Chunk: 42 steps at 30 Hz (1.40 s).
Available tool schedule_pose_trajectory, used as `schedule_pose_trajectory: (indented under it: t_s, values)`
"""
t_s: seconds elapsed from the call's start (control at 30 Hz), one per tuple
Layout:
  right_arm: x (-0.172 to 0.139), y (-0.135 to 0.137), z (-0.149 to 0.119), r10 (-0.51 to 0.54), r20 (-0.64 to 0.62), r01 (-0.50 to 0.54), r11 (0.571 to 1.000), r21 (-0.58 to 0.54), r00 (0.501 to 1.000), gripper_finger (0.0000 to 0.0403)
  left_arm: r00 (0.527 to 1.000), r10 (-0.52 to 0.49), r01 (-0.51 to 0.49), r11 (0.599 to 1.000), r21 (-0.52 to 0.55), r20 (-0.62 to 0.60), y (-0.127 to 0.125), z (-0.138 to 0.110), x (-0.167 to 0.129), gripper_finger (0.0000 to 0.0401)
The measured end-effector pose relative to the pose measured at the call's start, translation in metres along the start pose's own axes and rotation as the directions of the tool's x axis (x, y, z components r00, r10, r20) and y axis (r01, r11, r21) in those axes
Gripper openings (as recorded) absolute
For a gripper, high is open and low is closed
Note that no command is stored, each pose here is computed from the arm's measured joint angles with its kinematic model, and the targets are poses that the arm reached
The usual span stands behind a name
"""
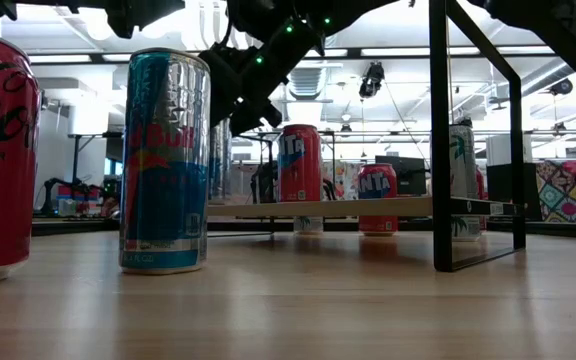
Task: Place canned beverage on shelf
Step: Put the center blue soda can on the shelf
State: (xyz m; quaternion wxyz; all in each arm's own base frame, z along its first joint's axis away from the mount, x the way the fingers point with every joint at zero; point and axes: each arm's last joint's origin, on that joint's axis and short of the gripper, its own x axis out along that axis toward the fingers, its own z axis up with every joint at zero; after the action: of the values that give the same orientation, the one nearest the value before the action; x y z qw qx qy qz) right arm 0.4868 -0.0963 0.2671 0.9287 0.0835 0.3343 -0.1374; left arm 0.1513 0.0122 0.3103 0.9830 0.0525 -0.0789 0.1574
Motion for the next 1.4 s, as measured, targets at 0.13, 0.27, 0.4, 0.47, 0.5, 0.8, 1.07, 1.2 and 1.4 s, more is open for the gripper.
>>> schedule_pose_trajectory:
  t_s: [0.13, 0.27, 0.4, 0.47, 0.5, 0.8, 1.07, 1.2, 1.4]
  values:
    - [0.001, -0.001, -0.001, -0.019, -0.002, 0.019, 1.0, -0.009, 1.0, 0.0227, 1.0, 0.0, 0.0, 1.0, 0.0, -0.001, 0.0, 0.0, 0.0, 0.0343]
    - [0.002, -0.001, -0.004, -0.028, -0.009, 0.028, 1.0, -0.012, 1.0, 0.023, 1.0, 0.0, 0.0, 1.0, 0.0, 0.0, 0.0, 0.0, 0.0, 0.0343]
    - [0.005, -0.001, -0.007, -0.029, -0.01, 0.029, 1.0, -0.01, 1.0, 0.0242, 1.0, 0.0, 0.0, 1.0, 0.0, 0.0, 0.0, 0.0, 0.0, 0.0343]
    - [0.005, -0.001, -0.008, -0.029, -0.011, 0.029, 1.0, -0.007, 1.0, 0.0247, 1.0, 0.0, 0.0, 1.0, 0.0, 0.0, 0.0, 0.0, 0.0, 0.0343]
    - [0.006, -0.002, -0.008, -0.029, -0.011, 0.029, 1.0, -0.008, 1.0, 0.0249, 1.0, 0.0, 0.0, 1.0, 0.0, 0.0, 0.0, 0.0, 0.0, 0.0343]
    - [0.007, -0.002, -0.011, -0.031, -0.027, 0.03, 0.999, -0.01, 0.999, 0.0276, 1.0, 0.0, 0.0, 1.0, 0.0, 0.0, 0.0, 0.0, 0.0, 0.0343]
    - [0.006, -0.002, -0.008, -0.028, -0.012, 0.028, 1.0, -0.01, 1.0, 0.0306, 1.0, 0.0, 0.0, 1.0, -0.001, 0.0, 0.0, 0.0, 0.0, 0.0343]
    - [0.002, -0.001, -0.005, -0.026, -0.002, 0.026, 1.0, -0.009, 1.0, 0.0308, 1.0, -0.001, 0.001, 1.0, -0.007, -0.006, 0.0, -0.001, 0.0, 0.0343]
    - [-0.016, -0.001, 0.004, -0.022, 0.019, 0.023, 1.0, -0.007, 1.0, 0.0309, 0.999, -0.004, 0.003, 1.0, -0.026, -0.033, -0.001, -0.004, 0.001, 0.0343]
